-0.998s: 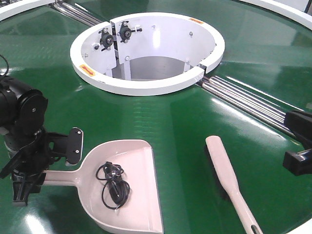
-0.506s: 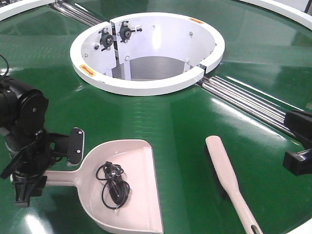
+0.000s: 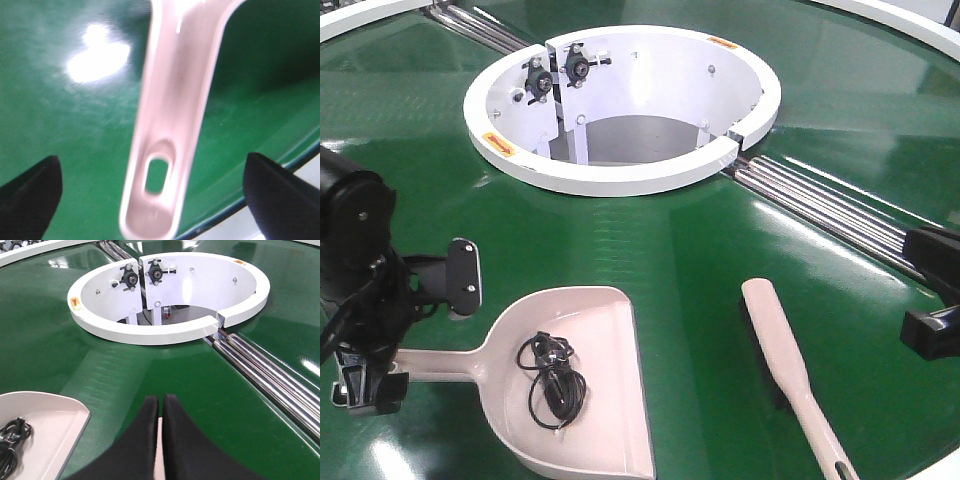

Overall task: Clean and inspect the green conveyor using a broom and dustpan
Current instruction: 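Set the dustpan down, open the left gripper and withdraw it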

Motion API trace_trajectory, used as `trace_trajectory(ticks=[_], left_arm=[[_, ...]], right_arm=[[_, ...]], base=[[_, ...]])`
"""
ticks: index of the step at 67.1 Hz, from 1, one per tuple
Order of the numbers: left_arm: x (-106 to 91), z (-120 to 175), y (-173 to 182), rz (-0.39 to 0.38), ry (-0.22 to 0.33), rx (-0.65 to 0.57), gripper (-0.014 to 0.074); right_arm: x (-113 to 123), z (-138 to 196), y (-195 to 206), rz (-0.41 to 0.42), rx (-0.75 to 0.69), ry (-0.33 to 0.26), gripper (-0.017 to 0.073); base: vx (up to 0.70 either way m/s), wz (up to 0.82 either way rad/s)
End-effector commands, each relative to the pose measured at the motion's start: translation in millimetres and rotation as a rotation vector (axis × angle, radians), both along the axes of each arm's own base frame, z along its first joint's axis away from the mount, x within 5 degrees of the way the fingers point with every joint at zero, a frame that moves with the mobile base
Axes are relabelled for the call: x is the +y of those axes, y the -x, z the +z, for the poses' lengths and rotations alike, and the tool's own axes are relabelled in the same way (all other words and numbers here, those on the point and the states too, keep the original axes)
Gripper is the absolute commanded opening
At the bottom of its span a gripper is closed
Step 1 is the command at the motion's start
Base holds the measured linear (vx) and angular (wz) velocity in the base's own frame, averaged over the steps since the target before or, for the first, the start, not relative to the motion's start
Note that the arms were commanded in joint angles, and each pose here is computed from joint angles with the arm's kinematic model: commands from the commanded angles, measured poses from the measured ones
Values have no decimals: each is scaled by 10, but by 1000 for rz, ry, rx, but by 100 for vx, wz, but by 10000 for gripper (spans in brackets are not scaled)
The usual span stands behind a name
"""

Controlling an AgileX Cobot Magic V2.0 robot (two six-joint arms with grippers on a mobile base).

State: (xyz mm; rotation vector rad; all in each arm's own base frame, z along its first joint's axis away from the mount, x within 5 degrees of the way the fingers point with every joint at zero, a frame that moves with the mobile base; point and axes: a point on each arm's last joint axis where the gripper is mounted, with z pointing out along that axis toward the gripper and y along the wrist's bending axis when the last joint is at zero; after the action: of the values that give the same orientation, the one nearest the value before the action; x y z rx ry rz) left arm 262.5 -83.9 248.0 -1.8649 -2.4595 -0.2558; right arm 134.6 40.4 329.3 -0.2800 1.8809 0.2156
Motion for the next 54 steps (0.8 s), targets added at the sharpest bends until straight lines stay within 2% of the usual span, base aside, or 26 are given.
trace_trajectory(ticks=[1, 12, 20, 25, 27, 30, 37, 43, 47, 54], left_arm=[[35, 320, 111, 8, 21, -98, 639], [102, 648, 267, -4, 78, -263, 542], [187, 964, 423, -23, 117, -447, 447], [211, 1213, 487, -3, 178, -592, 365], [211, 1331, 501, 13, 221, -671, 333], [203, 1525, 520, 71, 314, -792, 273], [199, 1979, 616, 282, 617, -1016, 102], [237, 2236, 749, 420, 833, -1121, -26], [274, 2348, 866, 459, 934, -1170, -25], [316, 2383, 1065, 476, 1064, -1200, -24]], right_arm=[[-7, 163, -12, -8, -102, -23, -10], [-7, 163, -12, -8, -102, -22, -10], [-7, 165, -13, -9, -104, -23, -10], [-7, 171, -13, -9, -108, -24, -10], [-7, 172, -14, -9, -110, -24, -10], [-8, 182, -11, -9, -113, -26, -10], [-23, 232, 41, -13, -150, -48, -10], [-51, 319, 133, -19, -221, -79, -8], [-79, 390, 222, -21, -284, -94, -6], [-126, 442, 392, -18, -359, -88, -6]], base=[[0, 0], [0, 0], [0, 0], [0, 0], [0, 0], [0, 0], [0, 0], [0, 0], [0, 0], [0, 0]])
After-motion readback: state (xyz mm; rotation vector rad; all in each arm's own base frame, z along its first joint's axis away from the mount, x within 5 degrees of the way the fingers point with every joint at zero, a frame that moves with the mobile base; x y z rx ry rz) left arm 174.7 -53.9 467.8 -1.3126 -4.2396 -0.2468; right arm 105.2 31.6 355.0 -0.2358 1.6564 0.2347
